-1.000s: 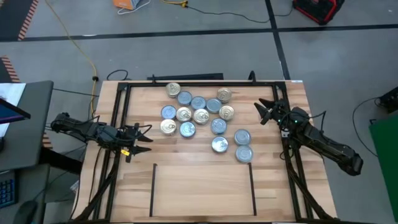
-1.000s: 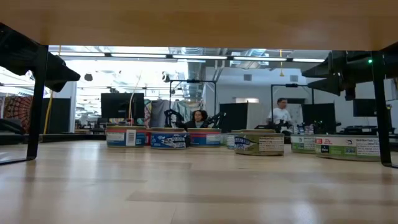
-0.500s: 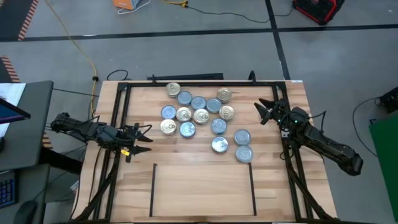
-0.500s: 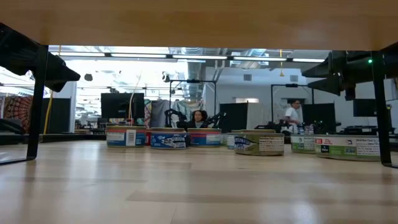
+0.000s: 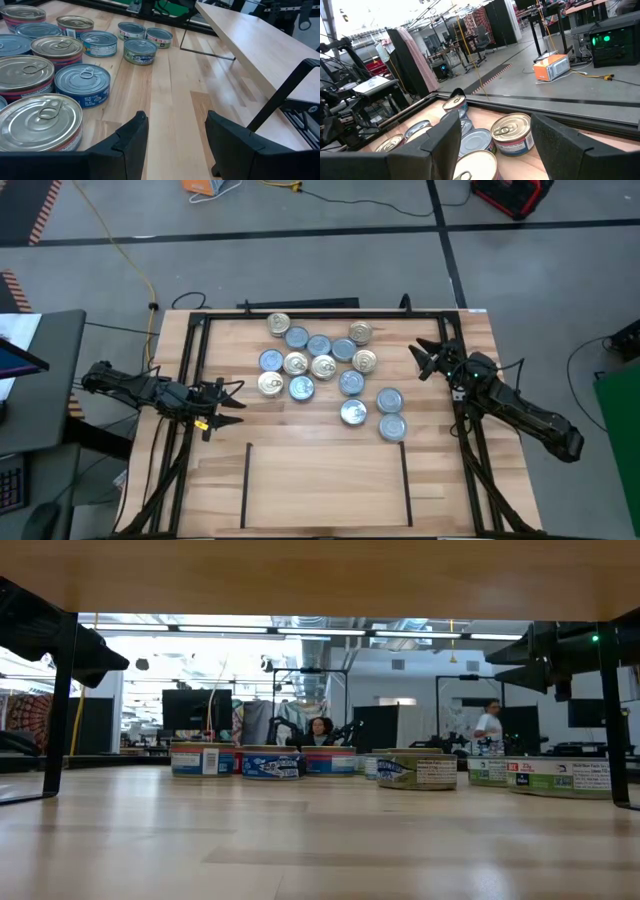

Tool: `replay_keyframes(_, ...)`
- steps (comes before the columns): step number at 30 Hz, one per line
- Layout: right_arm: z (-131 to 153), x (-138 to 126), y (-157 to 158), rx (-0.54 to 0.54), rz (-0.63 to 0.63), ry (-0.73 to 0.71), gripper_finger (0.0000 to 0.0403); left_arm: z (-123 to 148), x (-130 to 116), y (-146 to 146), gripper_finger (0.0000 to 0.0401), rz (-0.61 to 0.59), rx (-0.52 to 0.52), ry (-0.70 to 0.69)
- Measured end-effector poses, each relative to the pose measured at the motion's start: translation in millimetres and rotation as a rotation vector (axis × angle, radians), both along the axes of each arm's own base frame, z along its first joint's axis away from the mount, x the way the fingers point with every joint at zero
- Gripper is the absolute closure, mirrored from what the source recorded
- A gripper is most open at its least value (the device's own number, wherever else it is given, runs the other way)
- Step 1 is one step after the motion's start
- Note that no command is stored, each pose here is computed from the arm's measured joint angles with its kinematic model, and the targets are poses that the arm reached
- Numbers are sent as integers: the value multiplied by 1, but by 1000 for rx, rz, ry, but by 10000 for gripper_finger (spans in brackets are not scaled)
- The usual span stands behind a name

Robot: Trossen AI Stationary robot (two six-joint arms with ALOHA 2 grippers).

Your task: Stack canned seafood by type on shelf

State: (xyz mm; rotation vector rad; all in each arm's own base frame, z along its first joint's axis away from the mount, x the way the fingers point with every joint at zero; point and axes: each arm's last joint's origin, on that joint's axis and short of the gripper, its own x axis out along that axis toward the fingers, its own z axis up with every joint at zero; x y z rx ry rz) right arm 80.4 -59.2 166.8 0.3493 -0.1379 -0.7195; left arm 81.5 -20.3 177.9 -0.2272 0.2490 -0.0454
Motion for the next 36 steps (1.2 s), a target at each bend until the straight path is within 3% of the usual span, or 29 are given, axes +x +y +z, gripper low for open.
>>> replay_keyframes(7,0,0,0,0,0,0,139,0,0,0,213,-2,25,-2)
replay_keyframes(12,0,0,0,0,-1,-1,139,0,0,1,213,-24,189,-14)
replay_keyframes(16,0,0,0,0,0,0,139,0,0,1,213,-68,378,-26)
replay_keyframes(19,0,0,0,0,0,-1,139,4,2,3,213,24,455,-63)
replay_keyframes(21,0,0,0,0,0,-1,139,10,2,4,213,89,411,-111)
replay_keyframes(25,0,0,0,0,0,-1,139,14,3,4,213,123,143,-154)
replay_keyframes(28,0,0,0,1,0,-2,139,14,3,4,213,152,27,-158)
replay_keyframes(36,0,0,0,7,0,-6,139,17,2,8,213,281,28,-186)
